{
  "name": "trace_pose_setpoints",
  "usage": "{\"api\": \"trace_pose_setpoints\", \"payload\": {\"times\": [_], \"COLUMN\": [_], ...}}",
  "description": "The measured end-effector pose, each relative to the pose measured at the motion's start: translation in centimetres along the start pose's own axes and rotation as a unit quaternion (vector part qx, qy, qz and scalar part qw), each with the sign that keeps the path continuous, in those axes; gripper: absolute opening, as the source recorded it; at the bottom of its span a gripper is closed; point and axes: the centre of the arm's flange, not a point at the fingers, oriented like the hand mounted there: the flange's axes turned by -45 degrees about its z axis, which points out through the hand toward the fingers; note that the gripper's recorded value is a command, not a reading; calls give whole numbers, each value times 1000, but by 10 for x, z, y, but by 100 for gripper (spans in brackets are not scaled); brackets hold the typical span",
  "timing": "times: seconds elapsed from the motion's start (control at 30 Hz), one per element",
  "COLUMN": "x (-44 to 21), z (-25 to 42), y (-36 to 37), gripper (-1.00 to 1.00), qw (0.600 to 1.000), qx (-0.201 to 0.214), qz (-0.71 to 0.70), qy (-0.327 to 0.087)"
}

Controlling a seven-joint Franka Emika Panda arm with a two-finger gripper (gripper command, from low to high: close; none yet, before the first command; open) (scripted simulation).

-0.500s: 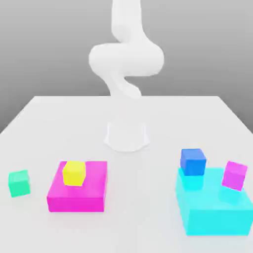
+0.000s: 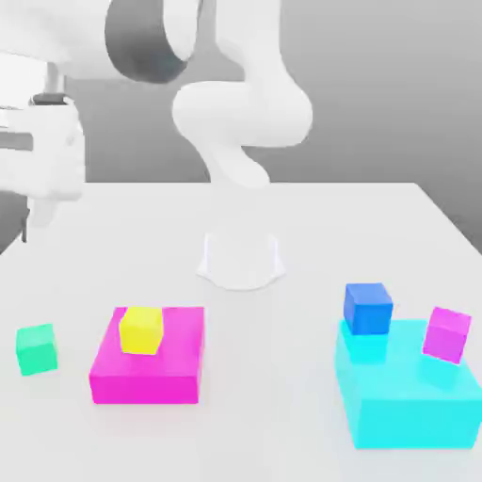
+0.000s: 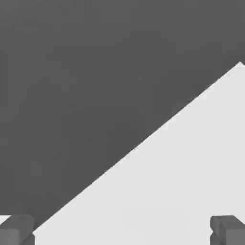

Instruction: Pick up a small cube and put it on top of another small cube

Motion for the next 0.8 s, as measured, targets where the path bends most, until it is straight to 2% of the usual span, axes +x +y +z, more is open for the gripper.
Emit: {"api": "trace_pose_setpoints", "payload": {"times": [0.23,0.43,0.47,0.67,0.8], "x": [-47,-71,-74,-76,-67], "z": [114,183,191,195,166], "y": [132,154,155,156,153], "gripper": [0,0,-100,-100,-100], "qw": [980,973,973,973,973], "qx": [-67,-79,-79,-79,-79], "qz": [170,192,192,192,192], "qy": [-85,-100,-100,-100,-100]}}
